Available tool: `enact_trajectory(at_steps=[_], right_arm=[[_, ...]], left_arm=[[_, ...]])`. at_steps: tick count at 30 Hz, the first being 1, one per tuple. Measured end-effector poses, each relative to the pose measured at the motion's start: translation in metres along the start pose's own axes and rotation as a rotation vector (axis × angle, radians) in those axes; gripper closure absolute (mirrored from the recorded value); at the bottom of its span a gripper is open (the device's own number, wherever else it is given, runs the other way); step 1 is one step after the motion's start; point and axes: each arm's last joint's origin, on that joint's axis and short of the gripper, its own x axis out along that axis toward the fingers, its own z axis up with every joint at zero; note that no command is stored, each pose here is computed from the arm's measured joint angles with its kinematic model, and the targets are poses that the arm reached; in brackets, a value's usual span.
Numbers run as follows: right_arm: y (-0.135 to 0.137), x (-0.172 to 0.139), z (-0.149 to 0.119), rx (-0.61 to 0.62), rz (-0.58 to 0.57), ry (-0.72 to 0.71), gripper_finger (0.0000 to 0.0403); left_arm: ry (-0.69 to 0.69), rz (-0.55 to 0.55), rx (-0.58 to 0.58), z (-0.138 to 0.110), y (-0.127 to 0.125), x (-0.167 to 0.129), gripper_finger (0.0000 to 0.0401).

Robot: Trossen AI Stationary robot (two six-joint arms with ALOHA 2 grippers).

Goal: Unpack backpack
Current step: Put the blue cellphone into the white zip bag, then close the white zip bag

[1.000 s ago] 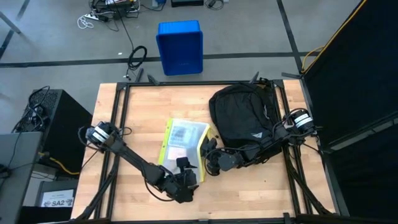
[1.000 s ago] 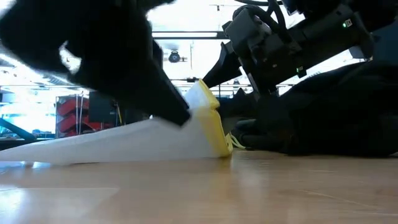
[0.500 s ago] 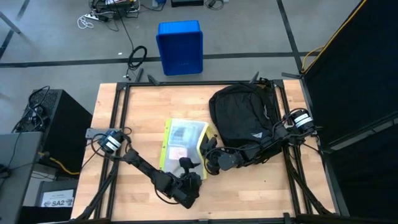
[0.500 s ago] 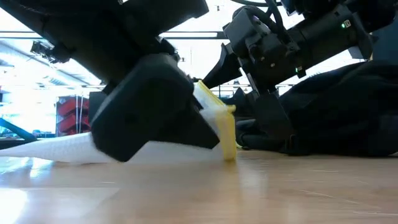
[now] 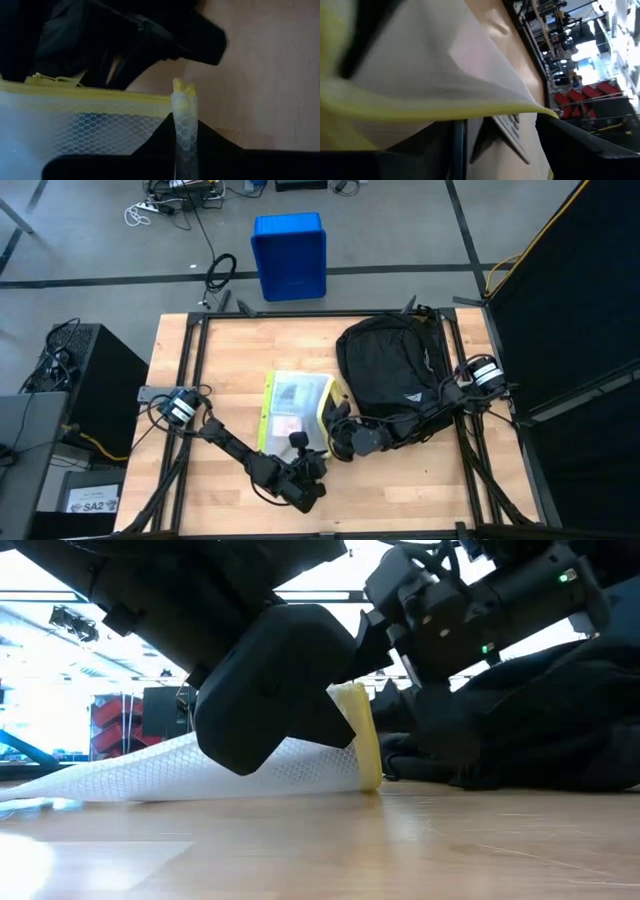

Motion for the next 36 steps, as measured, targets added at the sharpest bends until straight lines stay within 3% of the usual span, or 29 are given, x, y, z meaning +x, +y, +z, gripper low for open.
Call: enact_trajectory(at_steps=[8, 15, 25, 30, 36], right_arm=[[0.010, -0.012, 0.008, 0.036, 0.042, -0.032, 0.0146], [0.009, -0.020, 0.007, 0.184, 0.144, -0.027, 0.0146], [0.014, -0.044, 0.016, 0.135, 0.163, -0.028, 0.0149], [0.001, -0.062, 0.005, 0.083, 0.101, 0.131, 0.0148], [-0.026, -0.035, -0.033, 0.153, 0.102, 0.355, 0.0169]], left_arm=[[0.006, -0.020, 0.007, 0.000, -0.001, 0.000, 0.0401], [0.006, -0.023, 0.006, 0.000, -0.001, 0.000, 0.0401], [0.014, -0.032, 0.011, 0.000, -0.001, 0.000, 0.0401], [0.018, -0.037, 0.014, -0.001, -0.001, 0.000, 0.0401], [0.018, -0.037, 0.014, -0.001, -0.001, 0.000, 0.0401]])
